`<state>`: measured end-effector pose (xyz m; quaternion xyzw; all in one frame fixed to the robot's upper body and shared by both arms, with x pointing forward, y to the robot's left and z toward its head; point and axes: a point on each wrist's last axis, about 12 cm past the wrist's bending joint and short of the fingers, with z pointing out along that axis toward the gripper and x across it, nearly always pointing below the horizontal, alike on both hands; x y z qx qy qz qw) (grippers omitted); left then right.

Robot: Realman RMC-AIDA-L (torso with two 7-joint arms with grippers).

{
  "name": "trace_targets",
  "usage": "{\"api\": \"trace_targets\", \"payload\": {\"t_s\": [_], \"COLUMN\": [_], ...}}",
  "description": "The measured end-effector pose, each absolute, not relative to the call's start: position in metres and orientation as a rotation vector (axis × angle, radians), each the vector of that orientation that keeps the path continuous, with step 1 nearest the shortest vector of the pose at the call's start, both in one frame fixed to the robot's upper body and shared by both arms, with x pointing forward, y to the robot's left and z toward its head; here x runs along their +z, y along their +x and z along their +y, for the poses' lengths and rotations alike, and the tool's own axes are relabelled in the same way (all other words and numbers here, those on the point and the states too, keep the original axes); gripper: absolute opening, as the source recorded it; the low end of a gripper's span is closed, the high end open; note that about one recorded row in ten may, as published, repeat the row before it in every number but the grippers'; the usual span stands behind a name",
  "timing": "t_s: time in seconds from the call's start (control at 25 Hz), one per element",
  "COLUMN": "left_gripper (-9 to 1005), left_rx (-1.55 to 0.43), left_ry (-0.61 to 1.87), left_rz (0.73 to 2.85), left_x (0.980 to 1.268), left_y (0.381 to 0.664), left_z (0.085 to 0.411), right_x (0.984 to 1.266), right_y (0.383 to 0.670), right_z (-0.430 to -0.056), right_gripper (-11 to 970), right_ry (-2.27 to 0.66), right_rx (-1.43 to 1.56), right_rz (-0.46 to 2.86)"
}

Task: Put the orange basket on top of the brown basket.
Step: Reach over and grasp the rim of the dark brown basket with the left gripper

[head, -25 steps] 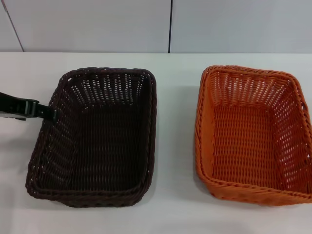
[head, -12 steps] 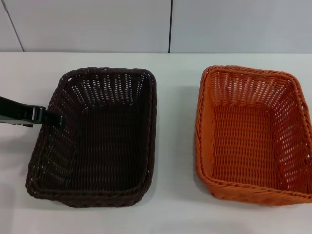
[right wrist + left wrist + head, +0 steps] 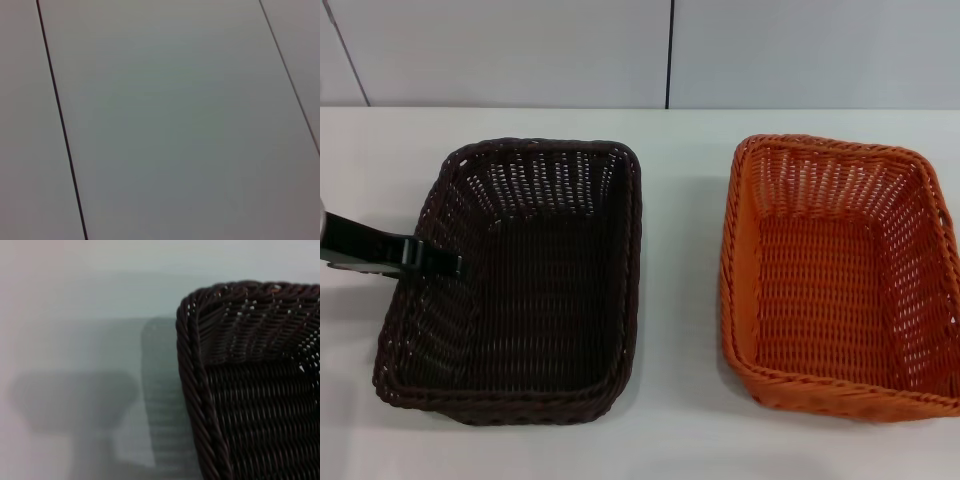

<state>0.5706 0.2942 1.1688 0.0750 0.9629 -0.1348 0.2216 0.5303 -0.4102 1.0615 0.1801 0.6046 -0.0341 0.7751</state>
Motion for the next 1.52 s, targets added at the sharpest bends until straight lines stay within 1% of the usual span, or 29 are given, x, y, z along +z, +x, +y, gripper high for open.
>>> {"api": "trace_targets", "payload": {"t_s": [0.2, 0.28, 0.52, 1.08, 1.16, 1.2, 1.24, 1.32, 1.36, 1.44, 1.52], "left_gripper": [860, 860, 660, 231, 230, 230, 230, 229, 229, 228, 217], "left_rx": [-0.372, -0.365, -0.356, -0.355, -0.371, -0.411, -0.411, -0.457, -0.457, -0.512, -0.522], "left_ry": [0.219, 0.245, 0.262, 0.276, 0.319, 0.374, 0.374, 0.422, 0.422, 0.46, 0.462], "left_rz": [2.667, 2.668, 2.646, 2.647, 2.619, 2.578, 2.578, 2.505, 2.505, 2.377, 2.355], "left_x": [1.166, 1.16, 1.163, 1.163, 1.169, 1.176, 1.176, 1.191, 1.191, 1.219, 1.224], "left_y": [0.572, 0.575, 0.576, 0.574, 0.574, 0.573, 0.573, 0.573, 0.573, 0.577, 0.578], "left_z": [0.292, 0.284, 0.282, 0.282, 0.281, 0.279, 0.279, 0.283, 0.283, 0.298, 0.3], "right_x": [1.061, 1.06, 1.058, 1.057, 1.057, 1.058, 1.058, 1.058, 1.058, 1.058, 1.058], "right_y": [0.53, 0.529, 0.527, 0.521, 0.521, 0.521, 0.521, 0.521, 0.521, 0.521, 0.521], "right_z": [-0.41, -0.41, -0.41, -0.415, -0.415, -0.415, -0.415, -0.415, -0.415, -0.415, -0.416], "right_gripper": [562, 562, 562, 562, 562, 562, 562, 562, 561, 561, 561], "right_ry": [0.392, 0.394, 0.399, 0.412, 0.411, 0.411, 0.41, 0.41, 0.41, 0.41, 0.412], "right_rx": [-0.072, -0.073, -0.074, -0.086, -0.086, -0.086, -0.086, -0.087, -0.086, -0.087, -0.088], "right_rz": [1.311, 1.312, 1.316, 1.312, 1.312, 1.311, 1.31, 1.31, 1.31, 1.309, 1.308]}}
